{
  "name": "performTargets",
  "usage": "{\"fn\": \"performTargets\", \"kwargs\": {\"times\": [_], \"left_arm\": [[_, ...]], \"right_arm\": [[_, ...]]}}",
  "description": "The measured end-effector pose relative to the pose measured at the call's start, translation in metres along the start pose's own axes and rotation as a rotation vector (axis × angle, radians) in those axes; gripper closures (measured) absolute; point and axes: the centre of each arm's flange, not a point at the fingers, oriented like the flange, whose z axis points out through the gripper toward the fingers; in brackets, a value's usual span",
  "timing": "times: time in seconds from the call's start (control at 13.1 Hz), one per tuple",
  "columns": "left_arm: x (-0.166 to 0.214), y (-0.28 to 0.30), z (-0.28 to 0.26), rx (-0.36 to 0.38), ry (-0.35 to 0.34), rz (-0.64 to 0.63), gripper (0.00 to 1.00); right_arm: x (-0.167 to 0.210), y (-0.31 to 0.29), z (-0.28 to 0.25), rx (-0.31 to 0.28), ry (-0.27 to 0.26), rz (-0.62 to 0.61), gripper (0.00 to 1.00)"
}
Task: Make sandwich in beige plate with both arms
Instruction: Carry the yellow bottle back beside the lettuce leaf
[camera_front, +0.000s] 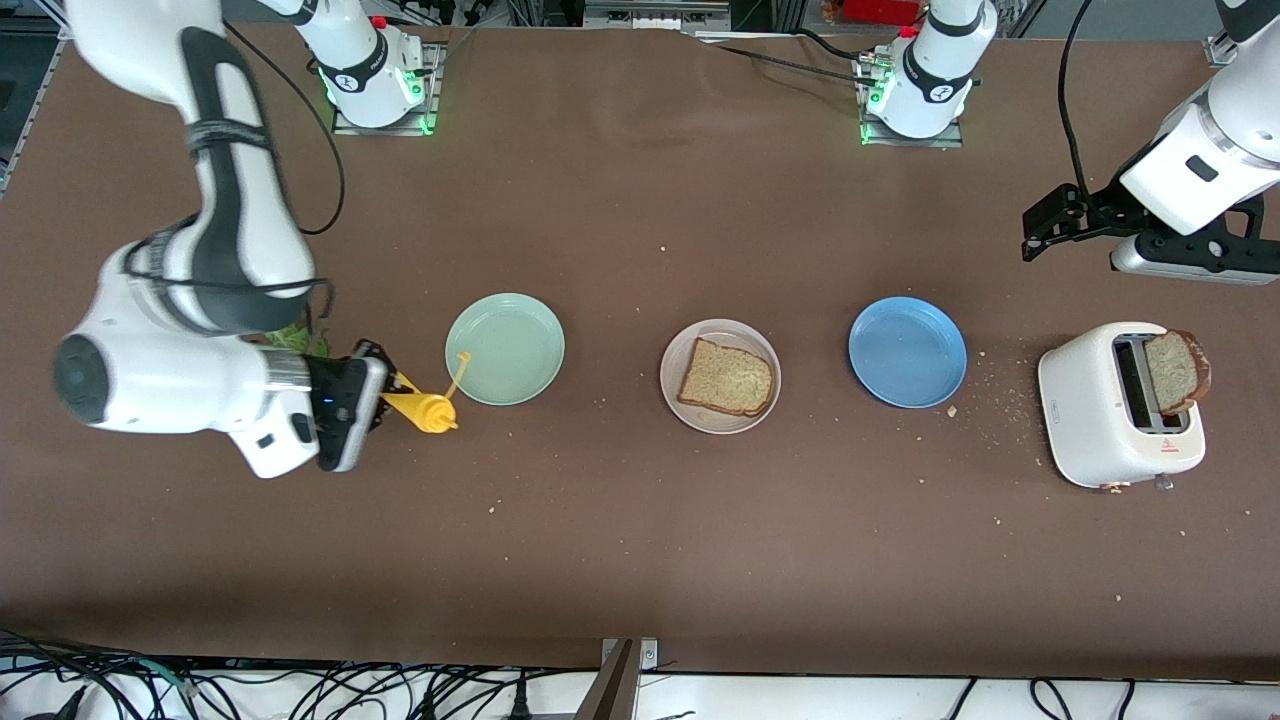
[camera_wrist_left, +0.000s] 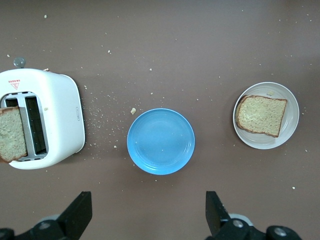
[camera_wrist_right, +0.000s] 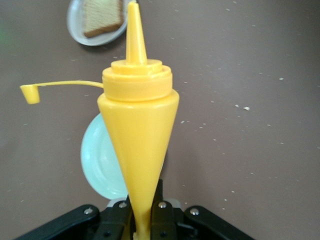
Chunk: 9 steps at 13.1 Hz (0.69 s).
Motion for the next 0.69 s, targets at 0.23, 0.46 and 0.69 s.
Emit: {"fn": "performTargets", "kwargs": {"times": [0.23, 0.46, 0.69], "left_arm": [[0.000, 0.000, 0.000, 0.000, 0.000, 0.000, 0.00], [0.000, 0.000, 0.000, 0.000, 0.000, 0.000, 0.00], [0.000, 0.000, 0.000, 0.000, 0.000, 0.000, 0.00]], "right_arm": [[-0.074, 0.015, 0.000, 0.146, 0.178, -0.073, 0.88], [-0.142, 0.011, 0.030, 0.224, 0.353, -0.132, 0.88], [-0.194, -0.011, 0.074, 0.259, 0.488, -0.207, 0.88]]}}
